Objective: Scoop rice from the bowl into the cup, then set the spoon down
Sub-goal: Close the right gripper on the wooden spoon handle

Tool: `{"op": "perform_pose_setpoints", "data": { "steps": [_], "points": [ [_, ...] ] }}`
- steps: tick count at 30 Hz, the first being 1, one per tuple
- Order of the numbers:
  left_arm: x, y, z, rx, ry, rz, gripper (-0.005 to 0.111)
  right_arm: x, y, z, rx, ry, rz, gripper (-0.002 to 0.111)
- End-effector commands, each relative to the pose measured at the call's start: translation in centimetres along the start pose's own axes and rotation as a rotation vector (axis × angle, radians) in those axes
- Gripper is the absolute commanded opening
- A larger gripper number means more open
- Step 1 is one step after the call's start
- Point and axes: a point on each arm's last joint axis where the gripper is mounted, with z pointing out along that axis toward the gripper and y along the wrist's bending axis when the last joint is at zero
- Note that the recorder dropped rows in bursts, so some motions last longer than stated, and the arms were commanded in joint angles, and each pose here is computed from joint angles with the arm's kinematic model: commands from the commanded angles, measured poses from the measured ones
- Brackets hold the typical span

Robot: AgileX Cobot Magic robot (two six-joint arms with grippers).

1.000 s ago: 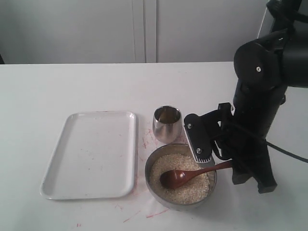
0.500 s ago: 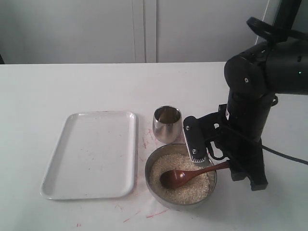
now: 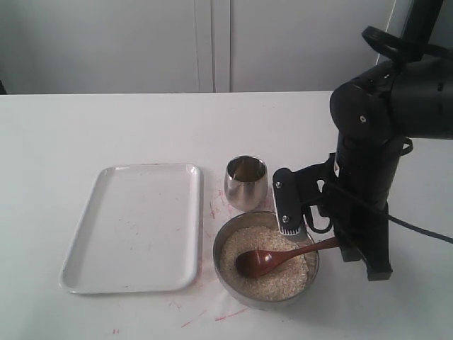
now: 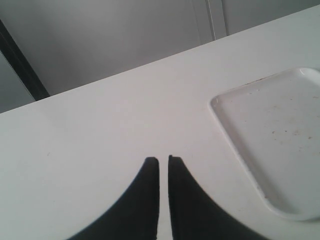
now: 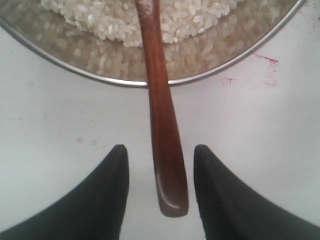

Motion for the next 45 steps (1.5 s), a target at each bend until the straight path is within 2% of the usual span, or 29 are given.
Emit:
{"op": "perform_pose_setpoints", "data": {
  "steps": [1, 23, 45],
  "points": [
    [-0.13, 0.02, -0.02, 0.0, -0.006, -0.008, 0.014, -0.44, 0.3, 0.09, -0.021, -0.034, 0.024, 0.04],
    [-0.13, 0.02, -0.02, 0.0, -0.006, -0.008, 0.014, -0.61, -0.02, 0.08, 0.015, -0.054, 0.024, 0.038],
    [-0.13, 0.02, -0.02, 0.0, -0.006, -0.008, 0.014, -0.71, 0.17, 0.08, -0.008, -0.064, 0.055, 0.038]
  ]
}}
